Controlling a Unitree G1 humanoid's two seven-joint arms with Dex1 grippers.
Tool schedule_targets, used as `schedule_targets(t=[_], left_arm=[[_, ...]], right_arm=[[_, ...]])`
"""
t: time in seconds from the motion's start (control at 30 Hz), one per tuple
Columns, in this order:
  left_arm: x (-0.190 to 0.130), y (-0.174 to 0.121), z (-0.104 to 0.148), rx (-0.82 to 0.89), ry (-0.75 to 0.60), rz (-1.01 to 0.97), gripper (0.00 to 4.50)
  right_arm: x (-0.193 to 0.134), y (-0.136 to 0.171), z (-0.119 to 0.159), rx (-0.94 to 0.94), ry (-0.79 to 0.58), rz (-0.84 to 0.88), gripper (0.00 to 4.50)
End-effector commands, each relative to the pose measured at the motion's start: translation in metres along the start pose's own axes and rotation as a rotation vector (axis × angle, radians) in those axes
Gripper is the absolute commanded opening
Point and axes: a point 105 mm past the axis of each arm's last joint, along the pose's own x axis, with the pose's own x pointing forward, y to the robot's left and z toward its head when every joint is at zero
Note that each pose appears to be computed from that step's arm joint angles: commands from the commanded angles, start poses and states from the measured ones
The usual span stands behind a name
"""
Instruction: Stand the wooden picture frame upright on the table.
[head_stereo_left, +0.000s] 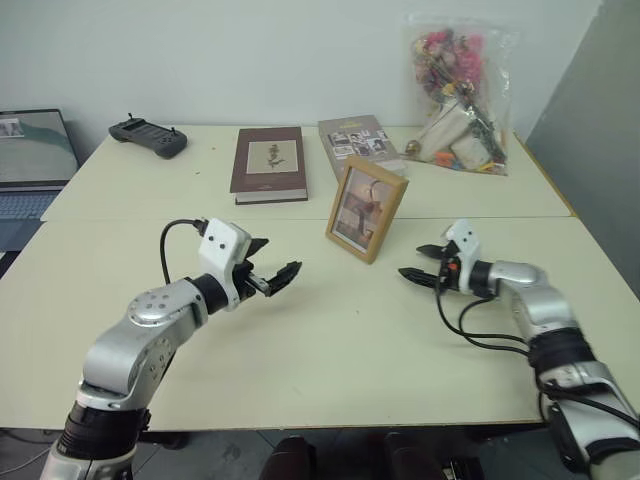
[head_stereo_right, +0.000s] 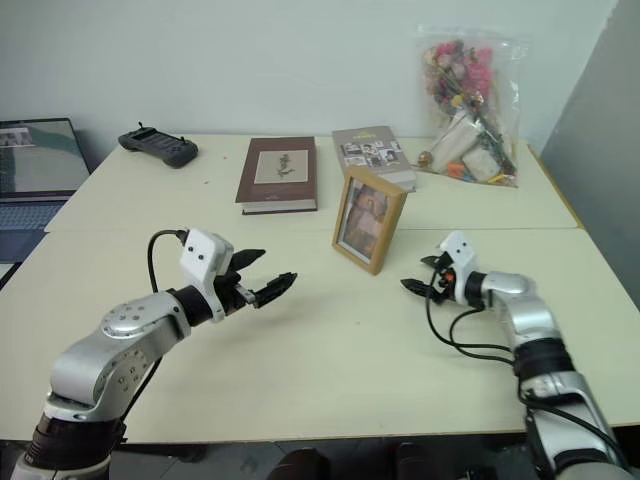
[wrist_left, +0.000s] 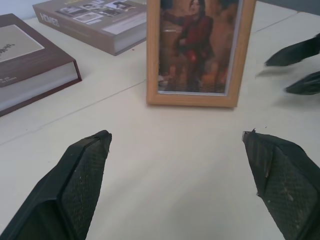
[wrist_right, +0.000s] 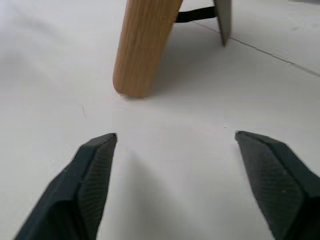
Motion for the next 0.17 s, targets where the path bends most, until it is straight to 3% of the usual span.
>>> schedule_targets(t=[0.03, 0.17], left_arm=[[-0.006, 0.014, 0.021, 0.036, -0.039, -0.032, 4.5], [-0.009, 0.021, 0.035, 0.068, 0.002, -0.123, 4.5]], right_arm=[[-0.021, 0.014, 0.056, -0.093, -0.109, 0.07, 4.48], [-0.03, 0.027, 0.081, -0.119, -0.139, 0.115, 4.48]])
